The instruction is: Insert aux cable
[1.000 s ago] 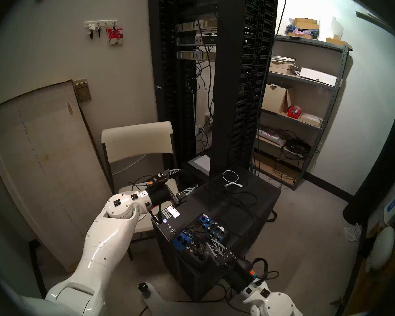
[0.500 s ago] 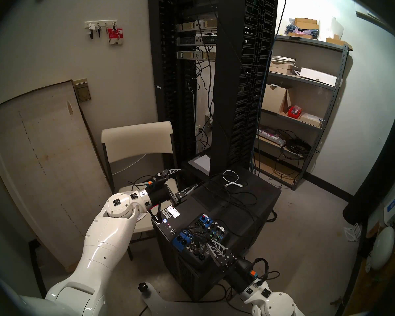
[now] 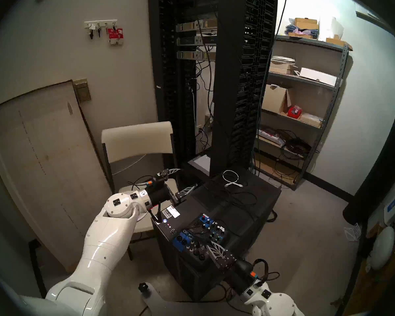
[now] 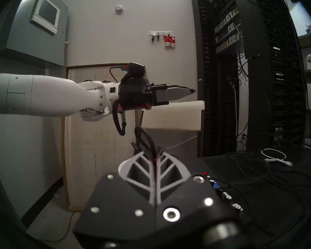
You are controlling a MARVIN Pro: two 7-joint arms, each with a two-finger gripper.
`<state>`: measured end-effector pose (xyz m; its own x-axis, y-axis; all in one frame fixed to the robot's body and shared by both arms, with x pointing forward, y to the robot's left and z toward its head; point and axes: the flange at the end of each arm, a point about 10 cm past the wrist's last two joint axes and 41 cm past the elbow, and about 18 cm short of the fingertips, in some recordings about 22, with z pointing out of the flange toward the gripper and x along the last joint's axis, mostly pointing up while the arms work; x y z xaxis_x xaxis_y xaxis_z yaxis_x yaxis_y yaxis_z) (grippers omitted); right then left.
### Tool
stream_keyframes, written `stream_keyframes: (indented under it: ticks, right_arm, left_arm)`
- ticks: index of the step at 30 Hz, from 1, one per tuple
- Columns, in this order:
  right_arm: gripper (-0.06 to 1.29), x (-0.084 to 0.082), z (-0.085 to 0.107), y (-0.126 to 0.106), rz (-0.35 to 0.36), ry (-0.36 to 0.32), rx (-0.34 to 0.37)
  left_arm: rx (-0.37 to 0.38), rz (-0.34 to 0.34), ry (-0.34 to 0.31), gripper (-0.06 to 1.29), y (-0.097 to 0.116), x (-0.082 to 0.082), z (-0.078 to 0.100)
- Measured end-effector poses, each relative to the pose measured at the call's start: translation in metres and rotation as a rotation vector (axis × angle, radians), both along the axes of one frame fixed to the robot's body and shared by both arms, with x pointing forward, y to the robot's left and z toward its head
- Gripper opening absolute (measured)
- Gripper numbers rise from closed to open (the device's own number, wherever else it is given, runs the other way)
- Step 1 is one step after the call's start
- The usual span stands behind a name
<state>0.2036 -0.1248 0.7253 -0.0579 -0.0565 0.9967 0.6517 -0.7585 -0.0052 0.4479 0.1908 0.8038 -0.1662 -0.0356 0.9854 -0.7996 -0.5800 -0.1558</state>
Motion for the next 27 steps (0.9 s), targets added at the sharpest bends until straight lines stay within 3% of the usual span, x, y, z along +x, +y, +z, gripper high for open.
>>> stream_keyframes:
  ticks: [27]
  right_arm:
    - [-0.03, -0.0064, -0.0093, 0.0037, 0.003, -0.002, -0.008]
  left_arm:
    - [0.001, 0.010, -0.002, 1.19, 0.0016, 0.0006, 0.0003]
